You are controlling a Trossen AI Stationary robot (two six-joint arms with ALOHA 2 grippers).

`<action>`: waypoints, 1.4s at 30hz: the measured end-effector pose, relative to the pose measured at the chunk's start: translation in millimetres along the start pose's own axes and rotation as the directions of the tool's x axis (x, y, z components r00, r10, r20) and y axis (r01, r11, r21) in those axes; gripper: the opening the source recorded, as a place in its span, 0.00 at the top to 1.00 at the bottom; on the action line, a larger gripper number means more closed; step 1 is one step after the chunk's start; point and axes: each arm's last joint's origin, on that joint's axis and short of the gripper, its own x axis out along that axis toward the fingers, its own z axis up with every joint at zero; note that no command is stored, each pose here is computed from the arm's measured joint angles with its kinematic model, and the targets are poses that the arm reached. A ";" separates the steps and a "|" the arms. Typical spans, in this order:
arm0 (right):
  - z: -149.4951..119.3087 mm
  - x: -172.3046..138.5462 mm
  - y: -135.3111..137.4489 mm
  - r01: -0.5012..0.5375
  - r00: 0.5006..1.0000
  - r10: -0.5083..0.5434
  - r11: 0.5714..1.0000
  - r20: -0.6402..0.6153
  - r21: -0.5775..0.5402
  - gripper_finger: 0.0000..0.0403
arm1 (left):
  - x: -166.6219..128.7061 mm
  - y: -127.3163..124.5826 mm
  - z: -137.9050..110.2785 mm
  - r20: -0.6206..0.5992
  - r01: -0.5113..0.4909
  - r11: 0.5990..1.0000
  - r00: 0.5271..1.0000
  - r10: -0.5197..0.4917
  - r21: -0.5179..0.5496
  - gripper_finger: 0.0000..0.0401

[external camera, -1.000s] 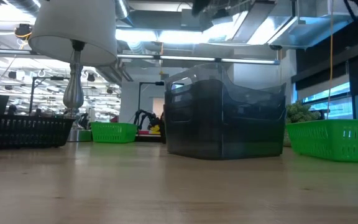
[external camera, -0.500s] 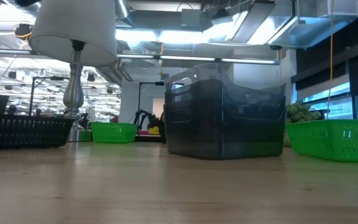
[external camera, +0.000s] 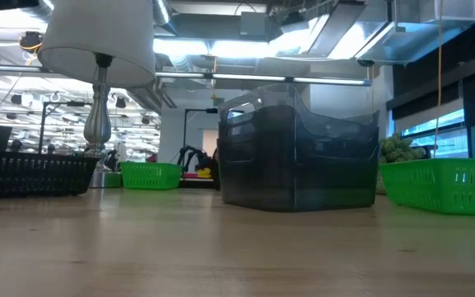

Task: Stack baskets by color
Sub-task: Stack the bottom black bin on top of the middle black bin

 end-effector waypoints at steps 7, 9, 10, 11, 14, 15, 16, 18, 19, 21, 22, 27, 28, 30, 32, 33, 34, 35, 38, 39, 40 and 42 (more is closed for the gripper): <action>0.1 0.0 -0.2 0.001 1.000 -0.001 0.999 0.001 -0.044 1.00 | 24.9 -21.1 -11.4 -0.165 0.000 0.926 0.984 0.068 0.378 0.76; 0.1 0.1 -0.2 0.001 1.000 -0.001 0.999 0.001 -0.052 1.00 | 32.4 -28.3 -15.4 -0.205 0.012 0.909 0.975 0.081 0.416 0.76; 0.1 0.1 -0.2 0.000 1.000 0.000 0.999 0.001 -0.053 1.00 | 36.2 -31.9 -17.5 -0.220 0.013 0.902 0.971 0.091 0.431 0.76; 0.1 0.0 -0.2 0.001 1.000 0.000 0.999 0.001 -0.054 1.00 | 40.0 -35.4 -19.8 -0.233 0.012 0.896 0.967 0.102 0.443 0.76; 0.1 0.1 -0.2 0.000 1.000 0.000 0.998 0.001 -0.064 1.00 | 52.1 -46.5 -27.2 -0.267 0.015 0.874 0.954 0.133 0.486 0.76; 0.1 0.1 0.0 0.000 1.000 0.000 0.997 0.001 -0.074 1.00 | 56.8 -50.9 -29.3 -0.272 0.017 0.868 0.953 0.137 0.497 0.76; 0.2 0.0 0.6 0.000 1.000 0.001 0.997 0.001 -0.083 1.00 | 61.2 -55.4 -30.9 -0.273 0.023 0.864 0.953 0.134 0.503 0.76; 0.2 0.0 0.6 -0.001 1.000 0.001 0.995 0.001 -0.104 1.00 | 70.3 -64.5 -33.6 -0.270 0.038 0.857 0.955 0.120 0.514 0.76; 0.2 0.0 0.6 -0.001 1.000 0.001 0.994 0.001 -0.108 1.00 | 74.5 -68.7 -35.0 -0.270 0.045 0.854 0.956 0.114 0.519 0.76; 0.2 0.0 0.6 -0.001 1.000 0.001 0.994 0.001 -0.109 1.00 | 82.6 -75.2 -38.4 -0.275 0.051 0.847 0.954 0.114 0.530 0.76; 0.2 0.0 0.8 -0.001 1.000 0.001 0.994 0.001 -0.108 1.00 | 86.8 -77.8 -40.0 -0.278 0.048 0.843 0.953 0.122 0.536 0.76; 0.2 0.0 0.7 -0.001 1.000 0.001 0.994 0.001 -0.108 1.00 | 107.2 -86.7 -49.3 -0.236 -0.028 0.807 0.950 0.206 0.590 0.76; 0.2 0.0 0.8 -0.001 1.000 0.001 0.994 0.001 -0.107 1.00 | 110.9 -87.9 -51.4 -0.237 -0.037 0.800 0.946 0.221 0.599 0.76; 0.2 0.0 0.8 -0.001 1.000 0.001 0.994 0.001 -0.109 1.00 | 118.4 -90.8 -55.2 -0.246 -0.041 0.792 0.939 0.238 0.610 0.76; 0.1 0.0 0.8 -0.001 1.000 0.001 0.994 0.001 -0.111 1.00 | 127.0 -95.0 -58.6 -0.260 -0.030 0.790 0.936 0.237 0.612 0.76; 0.1 0.0 0.8 -0.001 1.000 0.001 0.994 0.001 -0.112 1.00 | 131.0 -97.2 -60.2 -0.263 -0.025 0.790 0.936 0.234 0.613 0.76; 0.1 0.0 0.8 -0.001 1.000 0.001 0.994 0.001 -0.112 1.00 | 134.9 -99.2 -62.5 -0.265 -0.023 0.786 0.935 0.236 0.617 0.76; 0.1 0.0 0.8 -0.001 1.000 0.001 0.994 0.001 -0.113 1.00 | 138.8 -101.0 -64.9 -0.267 -0.023 0.782 0.933 0.240 0.623 0.76; 0.1 0.0 0.8 -0.001 1.000 0.002 0.993 0.001 -0.114 1.00 | 149.0 -102.9 -71.5 -0.277 -0.041 0.774 0.921 0.275 0.632 0.76; 0.1 0.0 0.8 -0.002 1.000 0.002 0.993 0.001 -0.114 1.00 | 151.9 -103.3 -73.2 -0.278 -0.051 0.775 0.917 0.286 0.630 0.76; 0.1 0.0 0.8 -0.002 1.000 0.002 0.993 0.000 -0.114 1.00 | 154.3 -103.5 -74.1 -0.278 -0.057 0.774 0.915 0.294 0.631 0.76; 0.0 0.0 0.8 -0.002 1.000 0.002 0.993 0.000 -0.114 1.00 | 158.4 -103.5 -75.6 -0.285 -0.062 0.771 0.908 0.307 0.633 0.76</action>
